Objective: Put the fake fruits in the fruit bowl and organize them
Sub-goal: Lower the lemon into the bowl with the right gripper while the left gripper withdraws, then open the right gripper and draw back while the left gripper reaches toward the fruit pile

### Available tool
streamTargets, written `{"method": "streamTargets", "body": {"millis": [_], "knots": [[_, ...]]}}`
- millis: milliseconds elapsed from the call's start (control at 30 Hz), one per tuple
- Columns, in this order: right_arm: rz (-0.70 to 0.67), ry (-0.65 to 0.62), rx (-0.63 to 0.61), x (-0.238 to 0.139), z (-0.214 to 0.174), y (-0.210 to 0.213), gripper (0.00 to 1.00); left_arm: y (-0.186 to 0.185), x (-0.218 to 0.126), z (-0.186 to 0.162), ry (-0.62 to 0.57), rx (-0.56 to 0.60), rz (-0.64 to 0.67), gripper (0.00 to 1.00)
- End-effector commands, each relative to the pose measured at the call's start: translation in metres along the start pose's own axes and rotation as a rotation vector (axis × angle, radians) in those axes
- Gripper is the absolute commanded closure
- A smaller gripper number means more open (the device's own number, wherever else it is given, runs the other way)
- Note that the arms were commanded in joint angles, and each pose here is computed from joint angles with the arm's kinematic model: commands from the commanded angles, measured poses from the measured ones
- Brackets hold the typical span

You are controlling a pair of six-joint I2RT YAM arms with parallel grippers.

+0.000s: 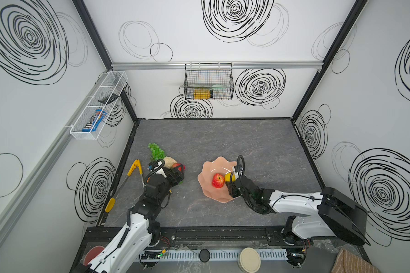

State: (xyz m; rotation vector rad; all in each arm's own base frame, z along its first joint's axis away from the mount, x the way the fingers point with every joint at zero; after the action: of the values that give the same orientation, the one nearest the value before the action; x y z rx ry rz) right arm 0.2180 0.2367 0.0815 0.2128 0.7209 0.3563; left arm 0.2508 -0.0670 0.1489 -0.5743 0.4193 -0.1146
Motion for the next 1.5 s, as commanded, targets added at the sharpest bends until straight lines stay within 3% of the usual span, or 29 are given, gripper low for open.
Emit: {"method": "streamTargets", "body": {"millis": [0,867,1200,1467], "knots": [[0.029,-0.02,0.027,0.001,0.008,0.013,0.43,-0.002,-0.001,0.007,-0.048,0.013,-0.014,0.04],[0.019,-0.025,0.022,-0.006,0.013,0.017,0.25,0.002,0.0,0.006,-0.051,0.012,0.006,0.04],[0.068,-0.093,0.049,-0.04,0.039,0.018,0.17,-0.001,0.009,0.008,-0.012,-0.008,0.011,0.04],[0.072,-0.213,0.048,-0.073,0.064,0.003,0.15,-0.003,0.021,0.01,0.079,0.025,0.125,0.03]]}}
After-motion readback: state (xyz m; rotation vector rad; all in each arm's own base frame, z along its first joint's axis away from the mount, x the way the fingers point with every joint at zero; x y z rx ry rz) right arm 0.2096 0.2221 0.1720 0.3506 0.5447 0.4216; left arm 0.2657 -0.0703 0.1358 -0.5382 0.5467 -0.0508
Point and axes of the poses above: each gripper's point midway between its finger pads, its own x axis out along the fingers, its own y axis along the line the jaws close on, z = x × y, the point moved 3 cm from there along -x, back along the fingers, and after that the axes turned 9 degrees about x, right-handed, at the moved point
